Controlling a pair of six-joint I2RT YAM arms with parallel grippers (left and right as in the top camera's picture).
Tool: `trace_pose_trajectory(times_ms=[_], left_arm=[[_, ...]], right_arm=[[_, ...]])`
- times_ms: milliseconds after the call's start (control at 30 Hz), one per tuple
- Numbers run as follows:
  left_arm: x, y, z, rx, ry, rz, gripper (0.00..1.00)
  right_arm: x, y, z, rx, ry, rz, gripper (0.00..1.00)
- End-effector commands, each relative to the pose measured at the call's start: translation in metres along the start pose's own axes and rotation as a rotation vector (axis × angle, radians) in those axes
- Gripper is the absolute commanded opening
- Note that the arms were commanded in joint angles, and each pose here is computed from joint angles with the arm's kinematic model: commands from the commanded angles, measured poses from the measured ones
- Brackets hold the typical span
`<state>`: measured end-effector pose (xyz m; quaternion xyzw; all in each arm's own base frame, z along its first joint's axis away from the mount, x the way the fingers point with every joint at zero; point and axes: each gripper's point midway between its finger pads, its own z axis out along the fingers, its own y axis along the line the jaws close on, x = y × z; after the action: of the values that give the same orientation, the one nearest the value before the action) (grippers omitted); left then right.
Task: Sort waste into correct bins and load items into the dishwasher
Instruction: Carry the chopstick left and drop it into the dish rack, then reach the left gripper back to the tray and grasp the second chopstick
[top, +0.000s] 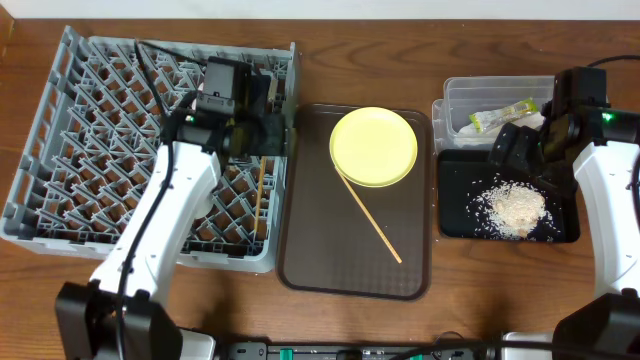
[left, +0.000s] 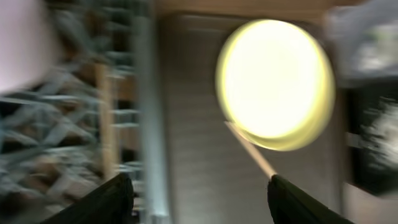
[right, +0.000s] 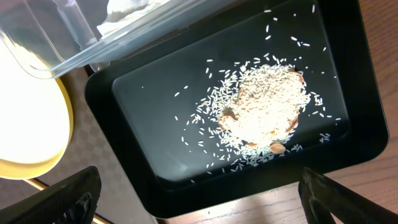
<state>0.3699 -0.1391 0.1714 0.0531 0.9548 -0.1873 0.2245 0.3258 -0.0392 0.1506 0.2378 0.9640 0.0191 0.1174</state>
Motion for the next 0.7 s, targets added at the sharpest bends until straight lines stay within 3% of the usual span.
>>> trace_pose_trajectory(times_ms=[0, 100, 167, 300, 500, 667], left_arm=[[0.018, -0.054, 0.004, 0.162, 0.073, -0.013, 0.74], [0.036, -0.082, 0.021, 0.185, 0.124, 0.033, 0.75], [0.049, -0.086, 0.038, 0.104, 0.155, -0.043, 0.86], [0.081, -0.085, 0.072, -0.101, 0.207, -0.217, 0.87], [0.129, -0.107, 0.119, -0.166, 0.313, -0.309, 0.87], [0.147, -0.11, 0.151, -0.184, 0.344, -0.294, 0.87]], right_arm=[[-0.002, -0.002, -0.003, 0.002, -0.012, 0.004, 0.99], [-0.002, -0.002, -0.003, 0.002, -0.011, 0.004, 0.99], [-0.001, -0.001, -0.003, -0.001, -0.01, 0.004, 0.99], [-0.001, 0.0, -0.003, -0.008, -0.008, 0.003, 0.99], [-0.001, 0.0, -0.003, -0.007, -0.007, 0.003, 0.99], [0.0, 0.0, -0.003, -0.011, -0.005, 0.003, 0.99]])
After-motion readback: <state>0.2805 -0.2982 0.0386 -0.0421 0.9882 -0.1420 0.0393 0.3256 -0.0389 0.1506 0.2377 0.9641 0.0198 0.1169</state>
